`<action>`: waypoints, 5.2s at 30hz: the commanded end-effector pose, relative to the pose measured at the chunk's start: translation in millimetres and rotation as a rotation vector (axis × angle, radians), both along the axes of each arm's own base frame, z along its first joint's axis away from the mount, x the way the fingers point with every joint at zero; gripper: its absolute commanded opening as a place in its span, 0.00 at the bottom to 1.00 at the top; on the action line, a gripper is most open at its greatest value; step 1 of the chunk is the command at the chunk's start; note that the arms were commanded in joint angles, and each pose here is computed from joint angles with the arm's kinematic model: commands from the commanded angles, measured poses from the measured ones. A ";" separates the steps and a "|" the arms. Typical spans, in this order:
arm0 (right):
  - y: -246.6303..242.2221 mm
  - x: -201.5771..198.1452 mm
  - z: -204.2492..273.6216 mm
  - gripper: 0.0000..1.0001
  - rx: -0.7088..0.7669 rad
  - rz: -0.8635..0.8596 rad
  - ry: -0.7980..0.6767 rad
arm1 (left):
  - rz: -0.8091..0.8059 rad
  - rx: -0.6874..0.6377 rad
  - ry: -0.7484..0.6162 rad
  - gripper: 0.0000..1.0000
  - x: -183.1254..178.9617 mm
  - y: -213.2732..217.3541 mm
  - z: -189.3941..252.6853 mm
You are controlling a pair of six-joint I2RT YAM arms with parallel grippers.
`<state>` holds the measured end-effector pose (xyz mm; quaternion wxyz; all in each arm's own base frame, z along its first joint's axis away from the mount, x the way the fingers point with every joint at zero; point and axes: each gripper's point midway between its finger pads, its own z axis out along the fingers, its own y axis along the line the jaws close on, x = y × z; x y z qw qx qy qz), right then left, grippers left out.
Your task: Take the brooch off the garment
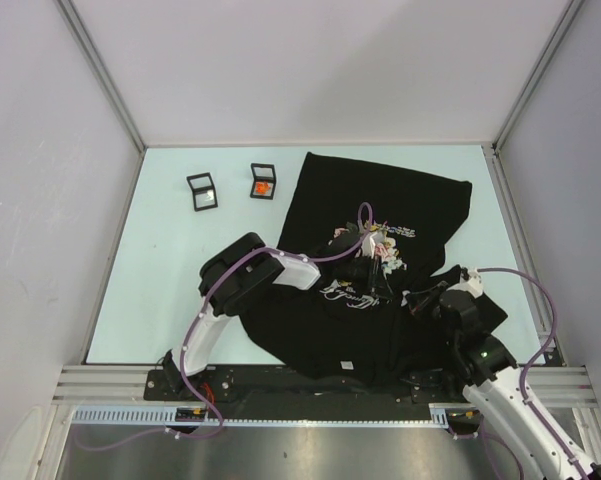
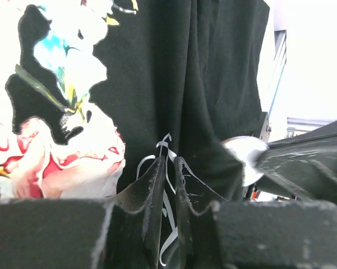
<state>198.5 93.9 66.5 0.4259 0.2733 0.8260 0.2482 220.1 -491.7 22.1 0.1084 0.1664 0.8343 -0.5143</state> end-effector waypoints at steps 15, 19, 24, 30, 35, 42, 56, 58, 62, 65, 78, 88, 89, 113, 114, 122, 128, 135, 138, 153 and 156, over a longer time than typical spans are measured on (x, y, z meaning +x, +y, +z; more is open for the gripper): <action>-7.3 4.1 13.5 0.00 -0.005 -0.042 -0.041 | -0.054 -0.076 -0.070 0.73 -6.2 3.0 34.9; -3.8 5.9 11.4 0.00 -0.011 -0.027 -0.028 | -0.073 -0.101 -0.019 0.76 -14.1 -4.0 31.0; -1.3 6.9 9.2 0.00 -0.019 -0.016 -0.016 | -0.068 -0.105 0.006 0.74 -15.4 -10.1 30.9; -1.9 7.3 11.5 0.00 -0.013 -0.022 -0.026 | -0.061 -0.081 0.017 0.67 -16.2 -10.6 21.6; 2.4 8.4 15.2 0.00 -0.003 -0.005 -0.041 | -0.050 -0.090 0.053 0.65 -16.6 -12.8 19.7; 2.2 7.2 12.9 0.00 -0.021 0.001 -0.034 | -0.026 -0.130 0.122 0.70 -16.7 -19.0 24.0; 9.8 11.4 17.5 0.00 -0.015 0.022 -0.059 | 0.017 -0.066 0.129 0.60 -11.4 -15.8 8.0; 10.2 11.5 18.6 0.00 -0.016 0.021 -0.065 | 0.017 -0.063 0.118 0.58 -10.6 -15.5 8.6; 11.0 12.2 21.5 0.00 -0.011 0.021 -0.080 | 0.026 -0.030 0.105 0.47 -9.2 -12.0 1.0; 14.3 13.3 26.7 0.00 0.010 0.030 -0.110 | 0.028 -0.025 0.100 0.38 -9.7 -11.1 -0.7; 5.6 12.4 33.1 0.00 0.008 -0.001 -0.179 | 0.044 0.015 0.032 0.15 -4.7 -2.2 0.5; -7.5 2.6 30.7 0.00 -0.016 -0.043 -0.158 | 0.062 0.065 -0.087 0.04 13.0 7.7 15.0; -8.6 1.3 29.3 0.00 -0.023 -0.044 -0.147 | 0.055 0.062 -0.091 0.03 13.2 7.6 16.5; -3.4 -1.7 17.7 0.00 -0.093 -0.015 -0.005 | -0.142 -0.047 -0.061 0.56 -18.4 -4.3 34.0; -3.4 -1.6 17.1 0.00 -0.108 -0.010 0.005 | -0.139 -0.043 -0.073 0.56 -17.9 -3.7 36.1; -17.5 -1.5 6.9 0.04 -0.233 -0.049 0.104 | -0.112 -0.006 -0.184 0.54 -7.6 2.0 51.4; -15.3 -2.8 6.2 0.25 -0.247 -0.047 0.165 | -0.125 -0.015 -0.222 0.56 -7.4 0.1 63.9; -15.3 -1.4 0.4 0.45 -0.212 -0.021 0.266 | -0.163 -0.020 -0.208 0.54 -18.0 -5.7 59.9; -20.6 -1.7 -6.3 0.48 -0.221 -0.014 0.305 | -0.174 -0.028 -0.212 0.54 -20.4 -7.8 63.0; -7.6 2.5 -29.8 0.29 -0.172 0.093 0.317 | -0.195 -0.026 -0.206 0.54 -23.8 -6.5 62.9; -7.9 2.4 -31.9 0.29 -0.171 0.089 0.325 | -0.200 -0.029 -0.208 0.58 -24.0 -7.2 64.7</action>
